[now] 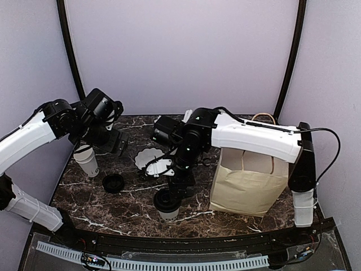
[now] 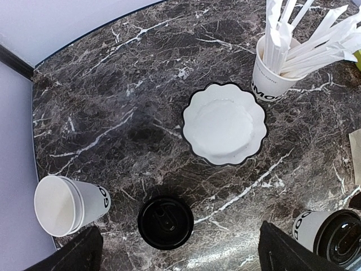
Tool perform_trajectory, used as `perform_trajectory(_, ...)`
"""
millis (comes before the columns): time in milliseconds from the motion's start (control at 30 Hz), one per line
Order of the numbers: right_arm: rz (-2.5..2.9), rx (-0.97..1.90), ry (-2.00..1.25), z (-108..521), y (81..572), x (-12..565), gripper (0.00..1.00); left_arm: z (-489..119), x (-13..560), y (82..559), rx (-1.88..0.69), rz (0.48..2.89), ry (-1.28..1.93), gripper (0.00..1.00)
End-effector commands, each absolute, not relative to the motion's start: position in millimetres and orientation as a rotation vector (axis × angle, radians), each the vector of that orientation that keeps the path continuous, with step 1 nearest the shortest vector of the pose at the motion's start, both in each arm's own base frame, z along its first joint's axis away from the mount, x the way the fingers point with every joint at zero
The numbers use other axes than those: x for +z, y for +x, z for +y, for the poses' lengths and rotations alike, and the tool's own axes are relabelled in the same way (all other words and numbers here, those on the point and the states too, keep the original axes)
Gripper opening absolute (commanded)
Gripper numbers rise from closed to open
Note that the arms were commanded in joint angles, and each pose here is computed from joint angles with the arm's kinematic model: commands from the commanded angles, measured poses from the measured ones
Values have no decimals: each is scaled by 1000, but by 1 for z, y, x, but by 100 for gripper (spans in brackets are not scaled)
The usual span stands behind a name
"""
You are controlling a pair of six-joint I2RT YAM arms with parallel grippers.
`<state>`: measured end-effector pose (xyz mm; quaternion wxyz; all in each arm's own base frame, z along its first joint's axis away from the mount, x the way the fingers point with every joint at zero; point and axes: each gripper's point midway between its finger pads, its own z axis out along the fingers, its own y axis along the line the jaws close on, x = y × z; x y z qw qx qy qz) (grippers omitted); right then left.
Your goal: Pack the takeout coffee
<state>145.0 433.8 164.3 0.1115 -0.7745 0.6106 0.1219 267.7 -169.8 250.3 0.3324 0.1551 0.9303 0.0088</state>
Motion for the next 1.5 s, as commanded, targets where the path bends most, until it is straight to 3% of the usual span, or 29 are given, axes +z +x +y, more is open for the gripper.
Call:
perform_trajectory(0,1771,401,-2286,444,138,169,97,-161,248,265,42,2428,378,99)
perform_trajectory(800,1735,299,-2358,455,128,140,87,-158,236,262,62,2446,395,99)
perform_trajectory(1100,1752,292,-2389,452,124,131,71,-158,233,261,58,2451,401,99)
perform_trajectory(1467,1753,251,-2377,453,126,127,72,-157,238,262,64,2440,406,99)
